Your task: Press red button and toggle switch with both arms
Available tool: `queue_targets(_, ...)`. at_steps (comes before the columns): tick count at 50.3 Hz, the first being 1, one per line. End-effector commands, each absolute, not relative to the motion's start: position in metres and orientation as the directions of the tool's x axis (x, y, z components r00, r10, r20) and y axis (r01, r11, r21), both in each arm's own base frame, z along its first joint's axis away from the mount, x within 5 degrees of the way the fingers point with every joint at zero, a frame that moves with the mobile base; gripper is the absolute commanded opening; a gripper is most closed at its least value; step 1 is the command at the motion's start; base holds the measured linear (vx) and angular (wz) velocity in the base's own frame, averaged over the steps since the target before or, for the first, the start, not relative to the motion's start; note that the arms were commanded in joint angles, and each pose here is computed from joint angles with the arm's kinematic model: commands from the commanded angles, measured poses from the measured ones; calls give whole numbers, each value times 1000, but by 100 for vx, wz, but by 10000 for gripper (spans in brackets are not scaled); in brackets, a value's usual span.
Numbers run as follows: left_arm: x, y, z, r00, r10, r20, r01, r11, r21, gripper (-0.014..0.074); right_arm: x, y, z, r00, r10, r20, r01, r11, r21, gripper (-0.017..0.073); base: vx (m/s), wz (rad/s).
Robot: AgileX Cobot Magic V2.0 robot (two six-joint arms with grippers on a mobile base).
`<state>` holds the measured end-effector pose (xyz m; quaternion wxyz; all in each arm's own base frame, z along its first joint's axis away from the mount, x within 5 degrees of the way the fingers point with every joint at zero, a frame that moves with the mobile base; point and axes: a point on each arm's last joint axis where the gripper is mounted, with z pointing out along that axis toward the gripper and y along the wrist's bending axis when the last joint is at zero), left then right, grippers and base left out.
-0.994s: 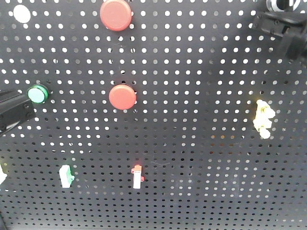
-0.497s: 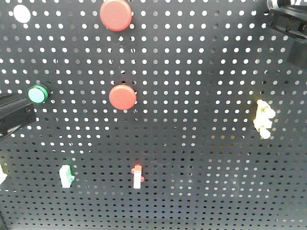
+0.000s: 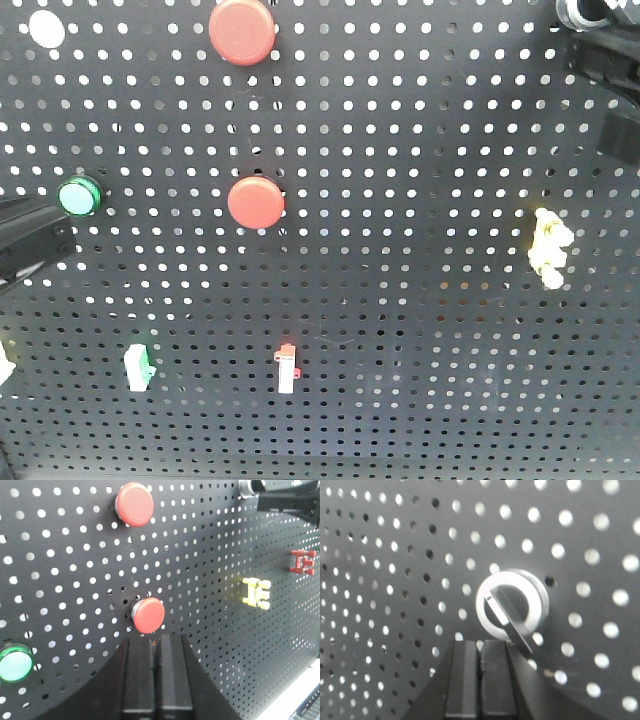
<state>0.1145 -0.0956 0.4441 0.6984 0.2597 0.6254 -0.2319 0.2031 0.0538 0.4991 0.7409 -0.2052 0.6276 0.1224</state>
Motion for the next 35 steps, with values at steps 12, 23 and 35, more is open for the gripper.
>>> queue_targets(12, 111, -92, 453, 171, 25, -985, 630, 766, 128, 1, 152, 33, 484, 178, -57, -982, -287, 952, -108, -3, 0, 0)
queue_targets(23, 111, -92, 416, 100, 137, -986, 635, 754, 169, 1, 101, 26, 425, 115, -83, -990, -261, 959, -110, -3, 0, 0)
queue_targets(35, 92, -73, 332, -58, 46, -997, 624, 781, 0, 1, 50, 22, 369, 152, -96, -984, -251, 959, -132, -3, 0, 0)
